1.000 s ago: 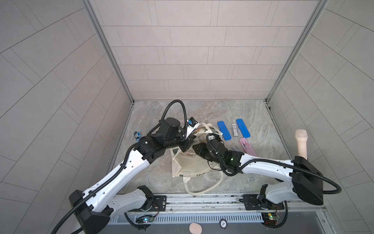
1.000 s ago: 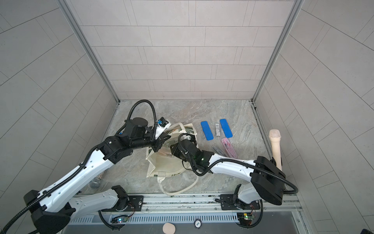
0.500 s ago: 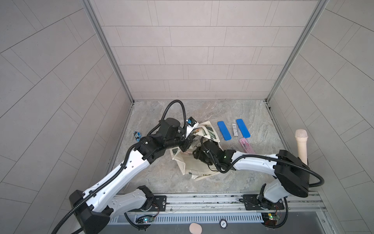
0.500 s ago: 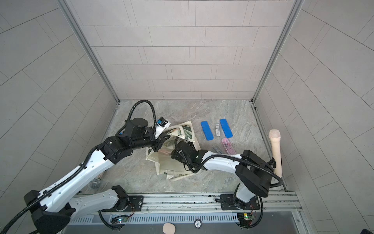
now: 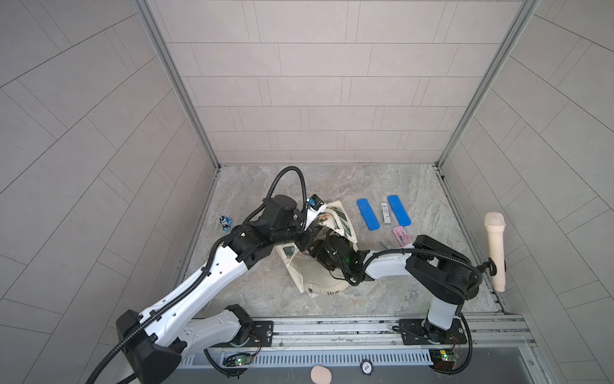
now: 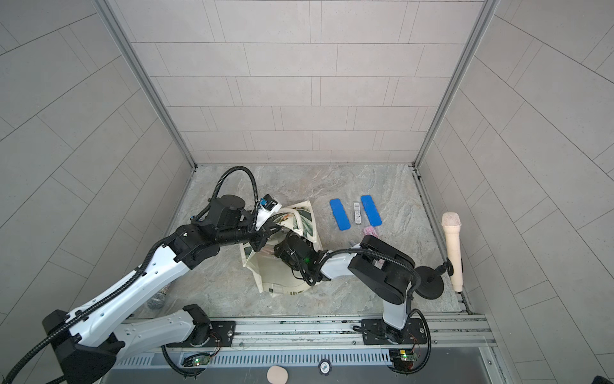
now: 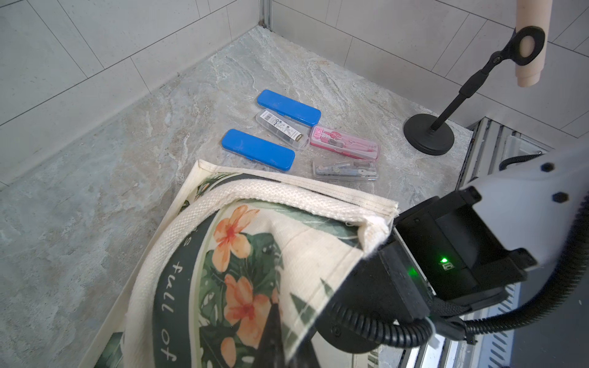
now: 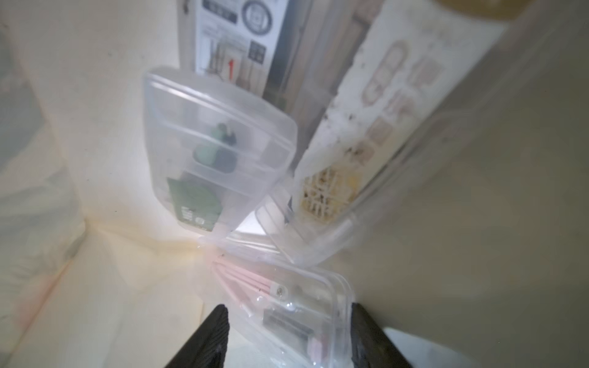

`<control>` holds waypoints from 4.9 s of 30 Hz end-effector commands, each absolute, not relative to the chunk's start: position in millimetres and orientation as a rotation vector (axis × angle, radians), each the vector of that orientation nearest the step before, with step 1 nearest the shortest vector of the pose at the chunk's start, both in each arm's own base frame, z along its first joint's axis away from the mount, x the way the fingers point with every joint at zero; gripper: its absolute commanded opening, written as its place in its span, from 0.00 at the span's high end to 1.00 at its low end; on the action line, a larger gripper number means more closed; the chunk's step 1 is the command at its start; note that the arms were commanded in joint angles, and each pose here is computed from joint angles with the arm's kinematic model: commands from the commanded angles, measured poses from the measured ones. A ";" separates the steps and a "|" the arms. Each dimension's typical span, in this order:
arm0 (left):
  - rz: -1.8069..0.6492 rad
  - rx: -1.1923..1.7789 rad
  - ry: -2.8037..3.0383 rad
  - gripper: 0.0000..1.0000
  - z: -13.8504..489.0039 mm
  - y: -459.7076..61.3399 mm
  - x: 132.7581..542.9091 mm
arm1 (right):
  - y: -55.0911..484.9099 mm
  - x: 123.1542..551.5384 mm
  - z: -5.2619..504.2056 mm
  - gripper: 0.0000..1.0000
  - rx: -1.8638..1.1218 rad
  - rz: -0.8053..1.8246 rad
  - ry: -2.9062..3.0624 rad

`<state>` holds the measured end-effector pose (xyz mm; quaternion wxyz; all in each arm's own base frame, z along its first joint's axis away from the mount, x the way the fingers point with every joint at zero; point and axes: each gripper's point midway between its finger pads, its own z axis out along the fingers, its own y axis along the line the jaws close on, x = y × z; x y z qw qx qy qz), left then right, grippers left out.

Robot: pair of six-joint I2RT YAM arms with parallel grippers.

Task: Take out the compass set from the canvas bag
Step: Pick up the compass set from the canvas bag, then place the compass set at the center of the board.

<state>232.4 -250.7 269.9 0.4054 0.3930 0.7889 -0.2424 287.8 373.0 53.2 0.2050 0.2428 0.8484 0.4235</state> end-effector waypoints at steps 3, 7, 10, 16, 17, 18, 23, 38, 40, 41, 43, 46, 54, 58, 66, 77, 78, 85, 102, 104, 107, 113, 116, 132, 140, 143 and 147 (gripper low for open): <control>-0.648 0.999 1.897 1.00 290.9 -258.1 232.9 | 384.2 302.5 70.0 0.42 0.730 1.366 2.209; -0.645 1.001 1.898 1.00 291.8 -258.9 234.4 | 387.0 306.4 77.0 0.46 0.735 1.443 2.138; -0.644 1.001 1.898 1.00 292.6 -259.6 235.3 | 388.6 308.6 80.8 0.50 0.737 1.483 2.102; -0.639 1.003 1.902 1.00 293.9 -259.8 236.4 | 388.4 311.9 89.6 0.57 0.736 1.531 2.044; -0.639 1.004 1.900 1.00 294.5 -259.7 236.1 | 388.3 311.8 89.6 0.57 0.736 1.531 2.043; -0.640 1.002 1.900 1.00 295.0 -259.8 236.1 | 388.0 311.6 88.9 0.58 0.736 1.530 2.045; -0.640 1.001 1.901 1.00 295.1 -259.9 236.4 | 382.9 312.1 86.1 0.67 0.747 1.518 2.041; -0.595 0.956 1.929 1.00 294.1 -254.0 243.1 | 380.7 307.8 89.3 0.75 0.711 1.498 2.056; -0.570 0.926 1.947 1.00 292.6 -251.2 248.0 | 381.2 306.3 90.0 0.79 0.697 1.488 2.069; -0.555 0.913 1.959 1.00 291.4 -249.6 250.2 | 381.6 305.8 90.4 0.79 0.690 1.483 2.075; -0.521 0.886 1.984 1.00 289.3 -245.5 254.6 | 381.9 303.9 91.9 0.79 0.674 1.468 2.090; -0.486 0.844 2.005 1.00 290.4 -241.5 261.2 | 385.2 299.1 96.8 0.79 0.624 1.449 2.115; -0.413 0.762 2.052 1.00 297.3 -237.8 278.9 | 394.2 282.7 116.7 0.79 0.450 1.349 2.203; -0.421 0.775 2.055 1.00 295.6 -240.9 278.6 | 389.8 277.8 139.3 0.80 0.410 1.344 2.185; -0.416 0.793 2.060 1.00 287.1 -236.3 270.8 | 350.0 257.5 206.6 0.81 0.232 1.193 2.203; -0.279 0.747 2.076 1.00 284.6 -216.4 278.2 | 192.6 229.4 290.1 0.84 0.306 0.927 2.043; -0.265 0.740 2.080 1.00 283.8 -214.8 279.4 | 173.0 230.0 302.3 0.84 0.348 0.920 1.986; -0.201 0.719 2.087 1.00 284.7 -206.7 284.4 | 99.6 233.7 352.0 0.85 0.497 0.885 1.836; -0.263 0.788 1.956 1.00 303.2 -206.6 267.3 | 123.9 297.3 172.3 0.84 1.050 1.156 1.888; -0.267 0.797 1.958 1.00 302.0 -209.0 268.2 | 135.4 298.5 156.3 0.83 1.097 1.190 1.876; -0.282 0.802 1.955 1.00 301.1 -213.5 270.5 | 146.3 302.4 144.1 0.83 1.132 1.203 1.836; -0.303 0.812 1.953 1.00 302.3 -218.0 270.6 | 139.5 320.9 141.0 0.82 1.175 1.127 1.737; -0.298 0.810 1.947 1.00 304.0 -216.1 269.4 | 133.0 332.1 134.8 0.82 1.228 1.085 1.683; -0.303 0.843 1.945 1.00 304.4 -207.1 254.0 | 151.5 391.7 105.1 0.83 1.327 1.021 1.577; -0.342 0.853 1.948 1.00 300.8 -207.1 245.5 | 149.8 398.5 90.1 0.83 1.313 0.947 1.567; -0.335 0.859 1.950 1.00 298.4 -206.4 245.1 | 151.8 399.4 82.0 0.81 1.312 0.925 1.582; -0.331 0.863 1.952 1.00 298.5 -206.4 245.7 | 156.4 400.3 67.6 0.73 1.322 0.932 1.592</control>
